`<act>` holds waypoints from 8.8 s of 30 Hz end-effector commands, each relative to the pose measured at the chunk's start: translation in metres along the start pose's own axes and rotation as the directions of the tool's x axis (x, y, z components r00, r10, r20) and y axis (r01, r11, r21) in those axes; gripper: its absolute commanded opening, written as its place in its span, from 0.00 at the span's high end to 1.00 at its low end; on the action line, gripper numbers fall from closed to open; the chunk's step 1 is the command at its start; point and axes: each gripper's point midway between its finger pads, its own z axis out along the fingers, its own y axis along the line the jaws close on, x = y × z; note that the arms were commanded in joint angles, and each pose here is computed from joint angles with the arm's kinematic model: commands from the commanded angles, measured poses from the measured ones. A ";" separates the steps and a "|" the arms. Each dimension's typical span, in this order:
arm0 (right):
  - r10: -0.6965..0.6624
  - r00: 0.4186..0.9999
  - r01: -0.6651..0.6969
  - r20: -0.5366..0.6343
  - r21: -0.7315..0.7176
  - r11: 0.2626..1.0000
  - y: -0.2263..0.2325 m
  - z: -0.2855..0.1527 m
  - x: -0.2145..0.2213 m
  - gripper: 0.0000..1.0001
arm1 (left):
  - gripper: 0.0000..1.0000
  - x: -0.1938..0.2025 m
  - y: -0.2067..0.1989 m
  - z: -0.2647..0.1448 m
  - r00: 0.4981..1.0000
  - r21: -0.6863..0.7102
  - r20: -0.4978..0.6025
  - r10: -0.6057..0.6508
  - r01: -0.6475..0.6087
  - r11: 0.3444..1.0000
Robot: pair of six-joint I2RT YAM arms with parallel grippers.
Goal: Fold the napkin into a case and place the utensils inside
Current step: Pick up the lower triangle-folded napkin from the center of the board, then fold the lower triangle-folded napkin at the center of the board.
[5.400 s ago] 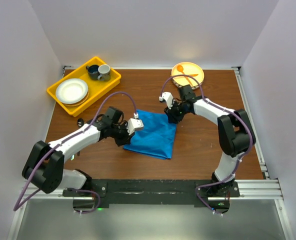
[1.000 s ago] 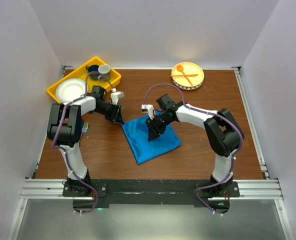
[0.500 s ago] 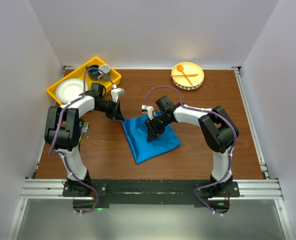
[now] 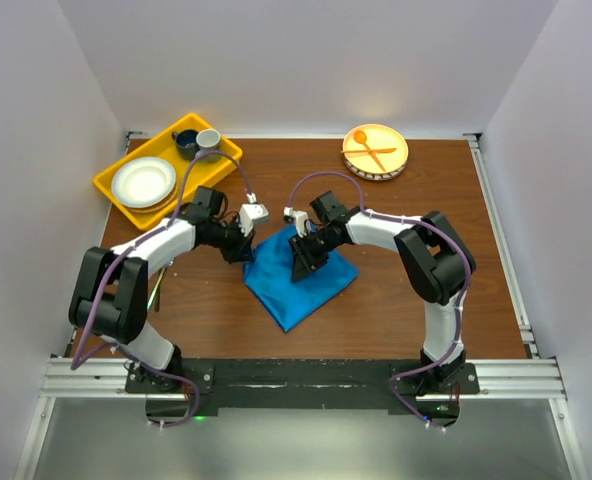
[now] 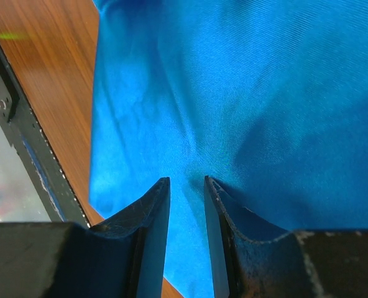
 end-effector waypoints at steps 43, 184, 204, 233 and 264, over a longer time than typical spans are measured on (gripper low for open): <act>-0.232 0.958 0.192 0.166 0.225 0.955 -0.017 -0.113 -0.075 0.64 | 1.00 0.078 -0.065 0.033 0.718 0.149 -0.210 0.664 -0.647 0.748; 0.138 0.905 -0.312 0.402 0.409 0.857 -0.094 -0.016 -0.185 0.94 | 1.00 0.080 -0.066 0.037 0.676 0.173 -0.188 0.713 -0.691 0.701; 0.102 0.874 -0.310 0.474 0.385 0.869 -0.071 -0.043 -0.210 0.52 | 1.00 0.085 -0.068 0.037 0.679 0.180 -0.188 0.709 -0.686 0.705; 0.128 0.899 -0.329 0.419 0.453 0.828 -0.089 -0.019 -0.190 0.83 | 1.00 0.084 -0.068 0.038 0.678 0.184 -0.186 0.711 -0.687 0.703; 0.067 0.916 -0.257 0.395 0.451 0.855 -0.055 -0.057 -0.174 1.00 | 0.62 0.043 -0.073 0.010 0.714 0.063 -0.134 0.687 -0.686 0.725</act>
